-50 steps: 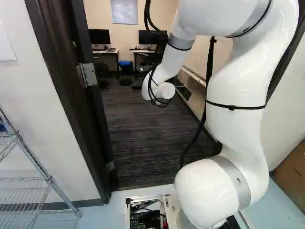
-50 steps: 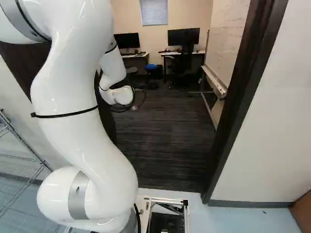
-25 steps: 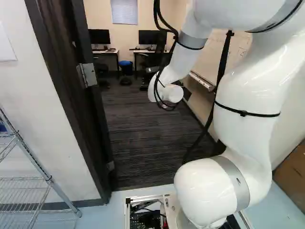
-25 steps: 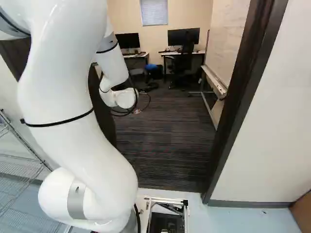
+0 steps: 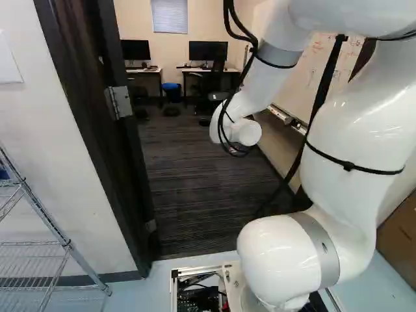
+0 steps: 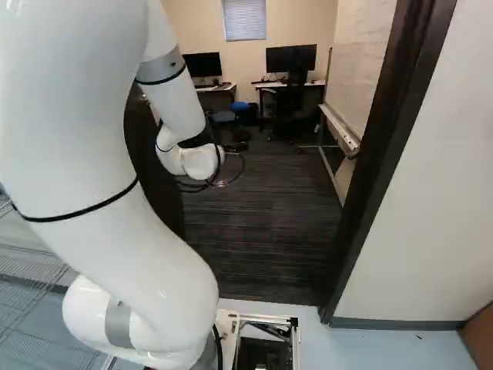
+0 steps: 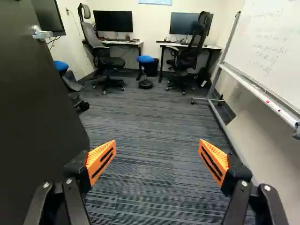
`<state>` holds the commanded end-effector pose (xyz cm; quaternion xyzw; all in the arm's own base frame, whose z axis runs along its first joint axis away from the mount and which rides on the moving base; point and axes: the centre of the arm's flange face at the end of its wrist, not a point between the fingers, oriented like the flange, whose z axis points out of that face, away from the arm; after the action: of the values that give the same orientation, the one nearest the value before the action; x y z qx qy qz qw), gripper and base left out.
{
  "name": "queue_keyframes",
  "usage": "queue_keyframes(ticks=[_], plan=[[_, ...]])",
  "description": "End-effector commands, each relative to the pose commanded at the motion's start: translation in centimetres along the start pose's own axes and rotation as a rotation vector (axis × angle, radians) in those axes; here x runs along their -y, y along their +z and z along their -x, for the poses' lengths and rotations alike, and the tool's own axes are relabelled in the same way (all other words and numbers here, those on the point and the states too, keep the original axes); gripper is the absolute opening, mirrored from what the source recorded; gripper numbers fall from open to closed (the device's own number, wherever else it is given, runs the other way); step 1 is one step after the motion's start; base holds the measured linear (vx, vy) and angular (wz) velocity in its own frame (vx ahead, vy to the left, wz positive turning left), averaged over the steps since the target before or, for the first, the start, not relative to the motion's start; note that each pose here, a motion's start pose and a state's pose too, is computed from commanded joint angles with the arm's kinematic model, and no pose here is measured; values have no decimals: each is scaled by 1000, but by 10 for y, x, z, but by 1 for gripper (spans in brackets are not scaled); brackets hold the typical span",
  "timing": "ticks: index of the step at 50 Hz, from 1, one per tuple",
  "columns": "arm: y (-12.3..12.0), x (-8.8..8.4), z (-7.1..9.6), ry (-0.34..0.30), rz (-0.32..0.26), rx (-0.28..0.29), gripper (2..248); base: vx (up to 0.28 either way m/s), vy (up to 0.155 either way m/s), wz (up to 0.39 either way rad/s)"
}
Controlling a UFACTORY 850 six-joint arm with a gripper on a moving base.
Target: Open the door and move inside
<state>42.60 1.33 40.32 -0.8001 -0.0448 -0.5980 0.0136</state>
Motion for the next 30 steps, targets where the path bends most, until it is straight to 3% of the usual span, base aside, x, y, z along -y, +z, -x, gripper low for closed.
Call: queue_keyframes(ticks=[13,30], plan=[[-21,-10,7,8,28,3,247,0,0,0],[-26,-11,9,10,32,4,247,0,0,0]])
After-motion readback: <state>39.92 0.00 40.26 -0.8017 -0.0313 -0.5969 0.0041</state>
